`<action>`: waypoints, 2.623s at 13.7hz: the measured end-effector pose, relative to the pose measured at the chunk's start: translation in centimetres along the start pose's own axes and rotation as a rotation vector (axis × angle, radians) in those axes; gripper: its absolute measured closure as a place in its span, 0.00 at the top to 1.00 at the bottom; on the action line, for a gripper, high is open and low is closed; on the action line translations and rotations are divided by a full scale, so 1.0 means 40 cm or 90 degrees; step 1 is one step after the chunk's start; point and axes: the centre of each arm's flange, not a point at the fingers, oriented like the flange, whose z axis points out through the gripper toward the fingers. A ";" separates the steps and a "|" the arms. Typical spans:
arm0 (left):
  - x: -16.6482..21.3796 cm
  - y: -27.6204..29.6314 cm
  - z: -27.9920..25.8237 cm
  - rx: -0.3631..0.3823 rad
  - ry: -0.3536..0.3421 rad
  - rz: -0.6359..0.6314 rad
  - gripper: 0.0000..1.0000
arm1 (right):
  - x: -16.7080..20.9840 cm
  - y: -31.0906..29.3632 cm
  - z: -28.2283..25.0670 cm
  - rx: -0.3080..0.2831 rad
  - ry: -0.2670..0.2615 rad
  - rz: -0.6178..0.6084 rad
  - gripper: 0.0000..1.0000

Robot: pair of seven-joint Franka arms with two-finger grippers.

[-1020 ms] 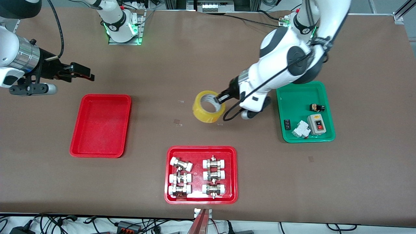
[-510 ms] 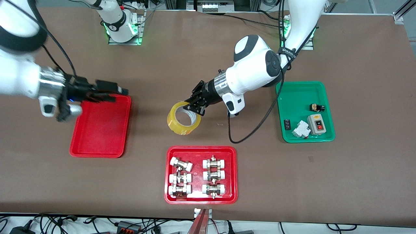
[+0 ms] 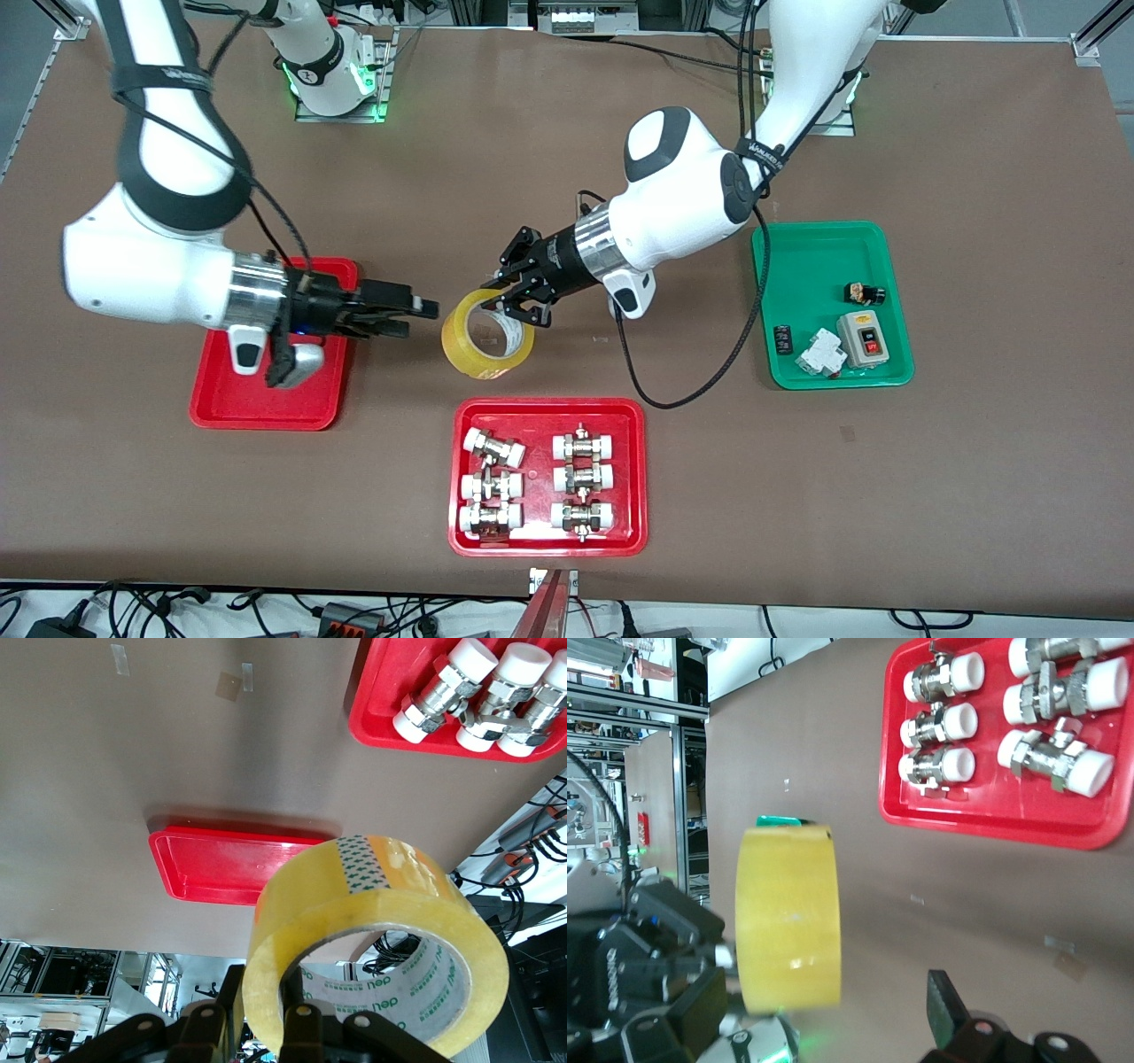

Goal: Left arm passes tape to right arm into tray
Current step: 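Close the right gripper on the tape rim beside the left gripper, then open the left gripper and withdraw while the right gripper holds the tape, then lower the tape into the empty red tray and open the right gripper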

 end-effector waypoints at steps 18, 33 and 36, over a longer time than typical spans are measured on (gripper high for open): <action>-0.006 0.027 -0.017 -0.047 0.079 0.129 0.76 | 0.010 -0.010 0.044 0.006 0.020 -0.034 0.54; 0.342 0.201 -0.820 0.523 0.326 0.795 1.00 | -0.070 0.800 -0.328 -0.111 -0.136 -0.066 0.54; 0.413 0.214 -1.001 0.581 0.346 0.874 1.00 | -0.118 0.916 -0.352 -0.118 -0.166 -0.103 0.54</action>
